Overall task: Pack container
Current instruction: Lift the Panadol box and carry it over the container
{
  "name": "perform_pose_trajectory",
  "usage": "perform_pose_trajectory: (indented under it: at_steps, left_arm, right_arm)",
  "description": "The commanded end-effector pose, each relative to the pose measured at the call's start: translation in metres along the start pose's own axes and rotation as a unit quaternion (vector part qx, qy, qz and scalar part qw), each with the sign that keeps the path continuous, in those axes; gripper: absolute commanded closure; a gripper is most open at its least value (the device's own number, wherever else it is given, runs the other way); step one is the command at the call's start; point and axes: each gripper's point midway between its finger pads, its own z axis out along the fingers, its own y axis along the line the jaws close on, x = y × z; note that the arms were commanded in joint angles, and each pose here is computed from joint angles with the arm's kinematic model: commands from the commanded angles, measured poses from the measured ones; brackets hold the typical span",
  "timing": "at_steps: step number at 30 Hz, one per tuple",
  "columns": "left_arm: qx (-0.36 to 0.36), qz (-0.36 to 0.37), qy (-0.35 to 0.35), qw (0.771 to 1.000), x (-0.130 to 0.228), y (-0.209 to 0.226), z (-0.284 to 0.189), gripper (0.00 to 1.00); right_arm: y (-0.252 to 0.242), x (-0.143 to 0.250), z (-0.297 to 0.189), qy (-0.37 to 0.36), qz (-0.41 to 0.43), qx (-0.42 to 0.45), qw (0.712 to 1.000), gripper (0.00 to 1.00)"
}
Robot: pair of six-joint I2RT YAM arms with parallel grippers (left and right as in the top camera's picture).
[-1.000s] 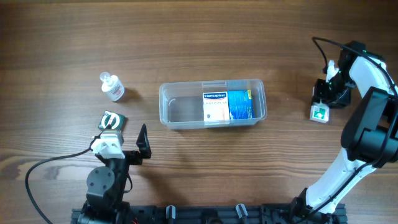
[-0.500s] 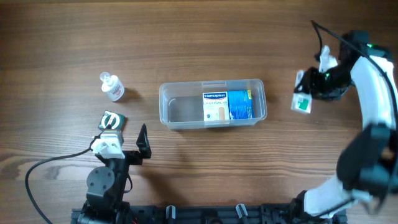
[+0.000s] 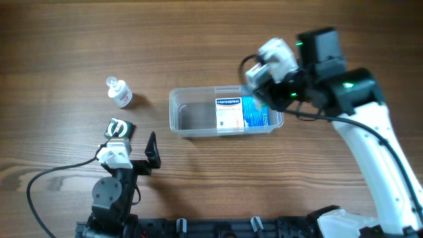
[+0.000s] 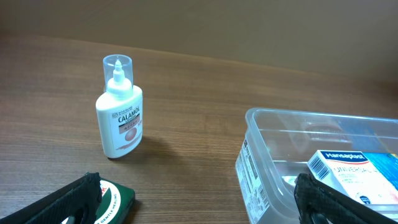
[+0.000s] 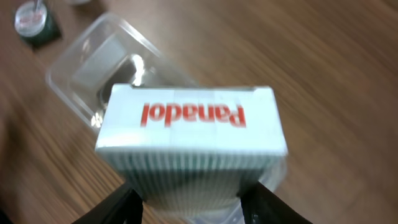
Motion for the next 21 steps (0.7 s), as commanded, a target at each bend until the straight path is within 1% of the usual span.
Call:
perform_pose_trajectory:
  at_steps: [1,5,8,10,15,17,21]
  left_arm:
    - [-0.005,0.0,0.0,1.0,0.0,0.001,0.0,0.0]
    - [-0.005,0.0,0.0,1.0,0.0,0.001,0.0,0.0]
    - [-0.004,0.0,0.0,1.0,0.0,0.001,0.0,0.0]
    - [-0.005,0.0,0.0,1.0,0.0,0.001,0.0,0.0]
    - [-0.005,0.0,0.0,1.0,0.0,0.001,0.0,0.0]
    - [-0.005,0.0,0.0,1.0,0.0,0.001,0.0,0.0]
    - [-0.005,0.0,0.0,1.0,0.0,0.001,0.0,0.0]
  right_arm:
    - [-0.01,0.002,0.026,0.039,-0.161,0.03,0.986,0.6]
    - [-0.025,0.005,0.044,0.065,-0.17,0.052,0.982,0.61]
    - [-0.029,0.015,0.053,0.091,-0.177,0.052,0.979,0.66]
    - [-0.032,0.021,0.056,0.109,-0.175,0.057,0.977,0.65]
    - [-0.033,0.026,0.056,0.123,-0.185,0.059,0.973,0.65]
    - [-0.03,0.029,0.056,0.129,-0.205,0.052,0.969,0.72]
    - [-0.028,0.028,0.057,0.132,-0.216,0.054,0.966,0.73]
